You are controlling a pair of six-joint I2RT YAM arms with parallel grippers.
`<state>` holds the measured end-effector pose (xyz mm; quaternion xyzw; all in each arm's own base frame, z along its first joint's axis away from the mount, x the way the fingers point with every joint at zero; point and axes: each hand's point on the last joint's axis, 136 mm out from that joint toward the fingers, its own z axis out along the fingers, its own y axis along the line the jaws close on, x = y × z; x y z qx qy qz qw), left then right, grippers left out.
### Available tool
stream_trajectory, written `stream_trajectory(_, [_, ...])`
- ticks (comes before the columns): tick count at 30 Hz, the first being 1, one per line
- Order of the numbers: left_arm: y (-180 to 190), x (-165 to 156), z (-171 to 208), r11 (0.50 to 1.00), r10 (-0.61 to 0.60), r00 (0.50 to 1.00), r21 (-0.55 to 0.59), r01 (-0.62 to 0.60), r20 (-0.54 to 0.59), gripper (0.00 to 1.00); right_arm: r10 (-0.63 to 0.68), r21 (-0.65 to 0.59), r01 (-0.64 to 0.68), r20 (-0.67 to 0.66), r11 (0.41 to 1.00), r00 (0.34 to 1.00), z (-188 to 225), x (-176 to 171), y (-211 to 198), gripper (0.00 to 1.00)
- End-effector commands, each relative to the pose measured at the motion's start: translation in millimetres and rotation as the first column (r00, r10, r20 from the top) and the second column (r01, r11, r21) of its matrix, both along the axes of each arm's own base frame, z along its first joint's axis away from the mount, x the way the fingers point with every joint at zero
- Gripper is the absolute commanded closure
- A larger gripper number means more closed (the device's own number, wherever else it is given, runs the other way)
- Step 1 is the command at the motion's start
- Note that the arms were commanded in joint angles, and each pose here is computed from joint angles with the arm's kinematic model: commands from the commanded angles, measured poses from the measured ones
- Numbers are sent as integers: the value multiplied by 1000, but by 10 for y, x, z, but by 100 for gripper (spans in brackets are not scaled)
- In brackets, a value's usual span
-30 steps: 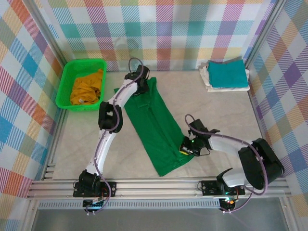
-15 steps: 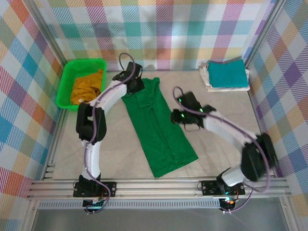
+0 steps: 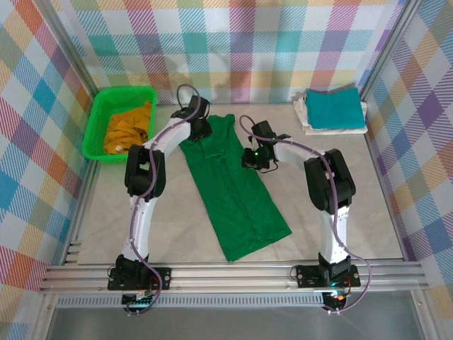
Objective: Fold and stack the t-shirts
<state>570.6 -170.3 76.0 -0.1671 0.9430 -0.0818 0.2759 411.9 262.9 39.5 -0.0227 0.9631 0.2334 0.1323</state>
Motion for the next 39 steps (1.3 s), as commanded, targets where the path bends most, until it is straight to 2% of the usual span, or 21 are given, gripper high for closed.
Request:
stream_trajectory(1, [69,134,106,1000,17,1000,7,-17,1,62,39,53,-39,0,998,999,69,-32,144,81])
stream_trajectory(5, [68,238,-62,1000,22,999,11,-22,-26,60,38,66,-37,-19,997,999,18,-100,141,82])
stream_trajectory(10, [193,177,-143,995,91,994,54,-88,-59,59,35,69,-34,-23,997,999,-27,-123,130,82])
stream_trajectory(13, [255,137,-159,990,123,991,70,-119,-58,56,39,79,-36,-35,996,999,-54,-120,152,82])
stream_trajectory(15, [248,141,-174,991,117,991,69,-113,-58,50,44,84,-41,-39,996,998,-62,-124,171,83])
stream_trajectory(24, [120,223,-304,998,67,996,21,-65,-58,59,44,79,-42,-30,996,999,2,-114,158,85])
stream_trajectory(31, [136,218,-421,997,73,994,30,-71,-83,57,41,87,-38,-32,995,999,21,-127,163,85])
stream_trajectory(36, [159,226,-377,996,79,994,37,-76,-76,86,37,81,-34,-35,996,999,12,-121,155,86])
stream_trajectory(39, [154,253,-234,997,74,996,32,-73,-49,93,29,76,-26,-39,997,999,2,-111,149,86])
